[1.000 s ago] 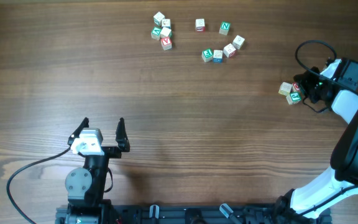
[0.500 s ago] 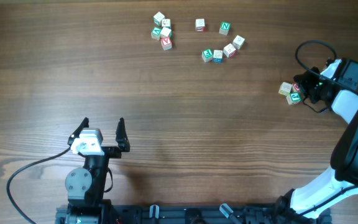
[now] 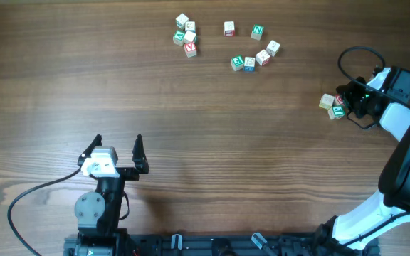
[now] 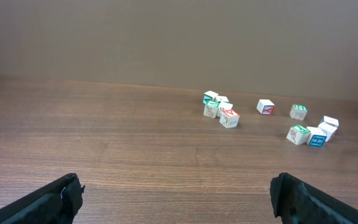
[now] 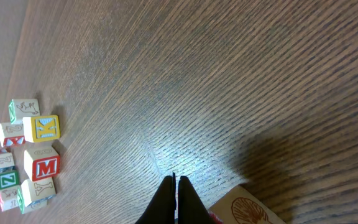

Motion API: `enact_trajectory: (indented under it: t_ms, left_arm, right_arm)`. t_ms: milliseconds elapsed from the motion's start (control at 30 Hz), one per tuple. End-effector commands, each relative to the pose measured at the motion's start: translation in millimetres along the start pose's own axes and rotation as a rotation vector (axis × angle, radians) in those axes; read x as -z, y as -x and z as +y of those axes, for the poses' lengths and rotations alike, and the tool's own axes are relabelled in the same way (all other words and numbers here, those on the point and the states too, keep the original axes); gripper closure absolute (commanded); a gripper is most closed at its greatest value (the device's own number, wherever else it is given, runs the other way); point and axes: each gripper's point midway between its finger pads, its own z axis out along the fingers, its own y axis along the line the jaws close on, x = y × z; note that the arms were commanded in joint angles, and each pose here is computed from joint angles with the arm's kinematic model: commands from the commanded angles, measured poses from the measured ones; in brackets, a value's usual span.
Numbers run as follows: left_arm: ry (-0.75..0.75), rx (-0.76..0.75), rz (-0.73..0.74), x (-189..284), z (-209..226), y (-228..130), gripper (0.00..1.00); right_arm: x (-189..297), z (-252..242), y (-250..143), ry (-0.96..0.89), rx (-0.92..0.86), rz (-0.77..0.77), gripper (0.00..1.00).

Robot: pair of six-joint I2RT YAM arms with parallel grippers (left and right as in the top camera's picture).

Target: Form a circle

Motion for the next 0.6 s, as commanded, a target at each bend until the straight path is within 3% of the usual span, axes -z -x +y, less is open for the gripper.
enact_trajectory:
  t_ms: [0, 567]
  left_arm:
    - [-0.02, 0.006, 0.002, 0.0, -3.6, -2.0, 0.0]
    - [-0.02, 0.006, 0.002, 0.0, -3.6, -2.0, 0.0]
  right_arm:
    - [0.5, -2.5, 6.6, -0.015, 0.015, -0.015, 0.96]
    - [0.5, -3.6, 7.2, -0.022, 0.014, -0.018, 0.95]
